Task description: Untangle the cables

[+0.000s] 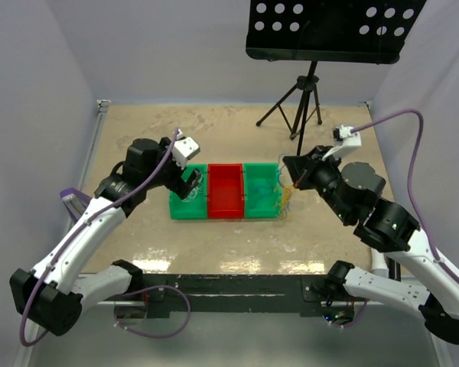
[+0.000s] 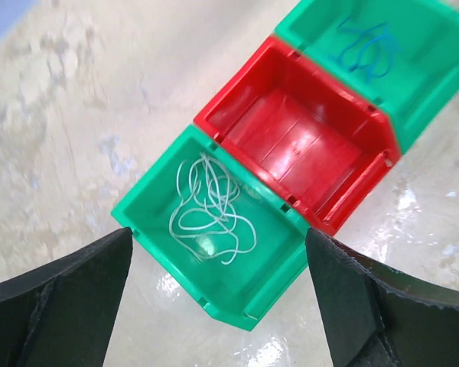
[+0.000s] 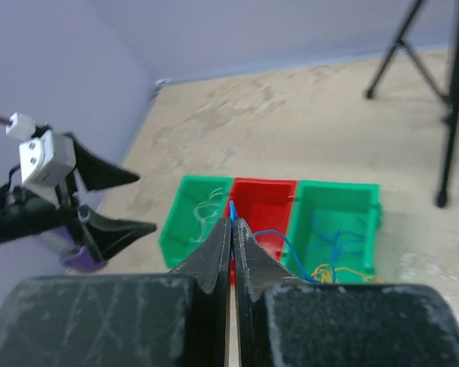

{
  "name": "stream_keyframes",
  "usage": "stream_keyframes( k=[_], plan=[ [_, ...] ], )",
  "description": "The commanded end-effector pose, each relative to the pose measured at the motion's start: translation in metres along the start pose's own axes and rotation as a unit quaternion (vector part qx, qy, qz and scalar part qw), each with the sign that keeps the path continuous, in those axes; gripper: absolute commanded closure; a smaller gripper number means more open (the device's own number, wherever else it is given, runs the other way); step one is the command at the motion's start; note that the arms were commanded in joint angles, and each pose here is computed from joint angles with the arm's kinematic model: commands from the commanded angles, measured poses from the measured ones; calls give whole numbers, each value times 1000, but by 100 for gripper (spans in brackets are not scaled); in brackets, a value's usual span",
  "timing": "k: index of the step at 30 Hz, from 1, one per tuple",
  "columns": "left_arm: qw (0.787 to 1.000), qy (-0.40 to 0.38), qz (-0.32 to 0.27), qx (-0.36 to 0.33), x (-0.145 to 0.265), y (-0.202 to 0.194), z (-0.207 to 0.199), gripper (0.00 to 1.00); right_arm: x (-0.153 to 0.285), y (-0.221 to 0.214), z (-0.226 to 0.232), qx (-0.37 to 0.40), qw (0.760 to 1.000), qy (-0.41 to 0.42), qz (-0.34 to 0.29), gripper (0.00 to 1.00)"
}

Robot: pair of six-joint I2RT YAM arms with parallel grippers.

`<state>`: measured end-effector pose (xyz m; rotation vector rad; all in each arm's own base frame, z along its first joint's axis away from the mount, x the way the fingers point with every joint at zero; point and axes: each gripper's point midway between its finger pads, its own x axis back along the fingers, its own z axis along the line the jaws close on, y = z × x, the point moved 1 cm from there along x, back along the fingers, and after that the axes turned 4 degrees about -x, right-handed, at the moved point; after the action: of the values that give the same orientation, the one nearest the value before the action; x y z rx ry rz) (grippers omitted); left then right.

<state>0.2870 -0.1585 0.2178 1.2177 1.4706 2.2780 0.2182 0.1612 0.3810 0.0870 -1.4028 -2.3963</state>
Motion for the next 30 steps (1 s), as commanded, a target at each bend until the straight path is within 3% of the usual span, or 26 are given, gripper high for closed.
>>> stream_keyframes(
  k=[1, 6, 12, 16, 20, 21, 24, 25, 30],
  plan=[
    [989, -62, -111, -78, 47, 49, -24, 0, 16, 12, 82, 0, 978, 209, 25, 100],
    [961, -153, -181, -139, 85, 62, -63, 0, 41, 16, 124, -21, 944, 327, 34, 100],
    [936, -250, -198, -149, 99, 52, -98, 0, 67, 14, 177, -47, 894, 443, 43, 100],
    [916, -314, -206, -142, 103, 45, -118, 0, 71, 4, 205, -54, 883, 463, 55, 100],
    [907, -347, -193, -143, 93, 25, -128, 3, 59, -25, 203, -73, 889, 445, 78, 100],
    [904, -356, -189, -145, 89, 19, -130, 15, 57, -32, 197, -81, 891, 440, 81, 100],
    [898, -380, -172, -138, 82, 7, -135, 88, 54, -54, 177, -100, 899, 416, 94, 100],
    [900, -382, -161, -137, 78, 3, -134, 100, 56, -56, 173, -101, 900, 413, 97, 100],
    [892, -405, -123, -160, 74, -21, -138, 100, 53, -46, 149, -100, 923, 363, 75, 100]
  ],
)
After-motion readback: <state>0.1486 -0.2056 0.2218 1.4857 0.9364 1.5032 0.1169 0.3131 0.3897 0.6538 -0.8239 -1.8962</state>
